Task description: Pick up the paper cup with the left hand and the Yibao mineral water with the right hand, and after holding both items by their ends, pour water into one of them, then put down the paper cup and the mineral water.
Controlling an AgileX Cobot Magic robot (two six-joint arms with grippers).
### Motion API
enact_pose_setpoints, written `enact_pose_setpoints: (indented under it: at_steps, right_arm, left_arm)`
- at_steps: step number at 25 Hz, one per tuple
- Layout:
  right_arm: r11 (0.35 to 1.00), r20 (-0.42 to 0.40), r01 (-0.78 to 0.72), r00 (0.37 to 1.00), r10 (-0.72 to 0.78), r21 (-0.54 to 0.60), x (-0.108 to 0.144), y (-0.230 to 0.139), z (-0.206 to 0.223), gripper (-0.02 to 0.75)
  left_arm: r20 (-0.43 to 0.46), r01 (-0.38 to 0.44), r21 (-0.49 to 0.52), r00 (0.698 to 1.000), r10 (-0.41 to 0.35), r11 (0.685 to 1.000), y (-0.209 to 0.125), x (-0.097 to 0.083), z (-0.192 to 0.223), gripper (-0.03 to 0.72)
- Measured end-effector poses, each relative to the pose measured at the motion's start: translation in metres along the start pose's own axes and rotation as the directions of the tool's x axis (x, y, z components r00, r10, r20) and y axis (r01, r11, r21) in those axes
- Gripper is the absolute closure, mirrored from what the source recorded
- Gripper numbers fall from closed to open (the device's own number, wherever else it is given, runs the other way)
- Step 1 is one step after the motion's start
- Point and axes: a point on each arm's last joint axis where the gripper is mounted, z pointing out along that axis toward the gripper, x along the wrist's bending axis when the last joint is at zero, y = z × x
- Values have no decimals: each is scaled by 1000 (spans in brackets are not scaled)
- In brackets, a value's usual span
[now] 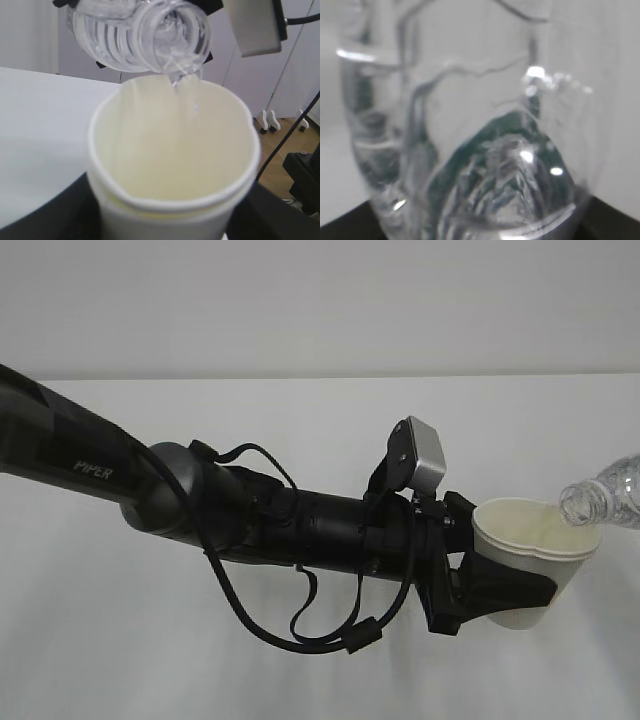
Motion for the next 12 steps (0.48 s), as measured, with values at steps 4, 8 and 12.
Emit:
enact_pose_setpoints:
  at_steps: [4, 8, 12]
  right_arm:
    - [1000, 1, 16, 1000, -16, 0, 0, 0, 0, 282]
    - [1000, 2, 28, 1000, -28, 1, 0, 0, 0, 282]
    - [1000, 2, 30, 1000, -30, 1, 0, 0, 0, 282]
  left_arm:
    - [1, 0, -1, 1000, 0, 1000, 0, 0, 0, 227]
    - [2, -1, 0, 1000, 1, 1000, 0, 0, 0, 227]
    - [2, 1, 0, 1000, -1, 1000, 0, 0, 0, 227]
